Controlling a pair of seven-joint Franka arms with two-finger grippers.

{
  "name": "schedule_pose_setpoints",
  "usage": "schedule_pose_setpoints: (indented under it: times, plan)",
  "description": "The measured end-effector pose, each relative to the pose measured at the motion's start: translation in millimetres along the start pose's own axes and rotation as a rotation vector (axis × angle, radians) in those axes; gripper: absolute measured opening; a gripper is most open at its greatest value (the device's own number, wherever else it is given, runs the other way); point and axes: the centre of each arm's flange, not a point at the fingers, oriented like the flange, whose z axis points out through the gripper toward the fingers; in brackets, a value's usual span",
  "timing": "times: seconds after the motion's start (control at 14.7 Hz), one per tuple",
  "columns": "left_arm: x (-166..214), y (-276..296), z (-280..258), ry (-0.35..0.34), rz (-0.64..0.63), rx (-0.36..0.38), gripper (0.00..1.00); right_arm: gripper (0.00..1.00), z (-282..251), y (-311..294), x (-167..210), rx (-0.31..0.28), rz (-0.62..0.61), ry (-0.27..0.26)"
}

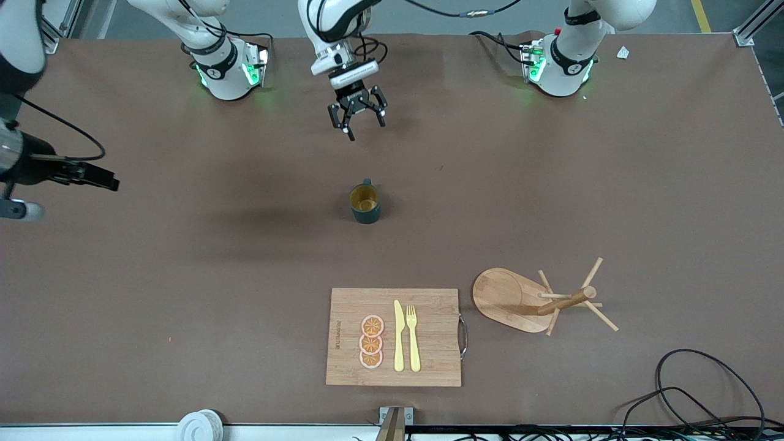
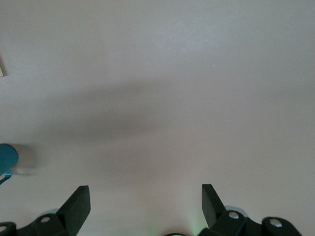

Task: Transfer cup from left to right arm and place
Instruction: 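Raise the left gripper while the right gripper reaches the mug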

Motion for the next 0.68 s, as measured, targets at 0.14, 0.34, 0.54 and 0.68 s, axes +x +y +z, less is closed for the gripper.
schedule_pose_setpoints:
  times: [0.14, 0.34, 0.54, 0.68]
  plan:
    - [77, 10, -21, -0.099, -0.023, 0.063, 1.0, 1.0, 24, -12, 2, 0.0, 0.023, -0.017]
    - [206, 17, -19, -0.239, -0.053, 0.126, 1.0, 1.0, 60, -36, 0, 0.049, 0.059, -0.051]
    - [315, 10, 14, -0.356, -0.047, 0.169, 1.0, 1.0, 95, -57, -2, 0.079, 0.086, -0.061]
    - [380, 1, 46, -0.424, -0.039, 0.184, 1.0, 1.0, 116, -84, -8, 0.089, 0.119, -0.05]
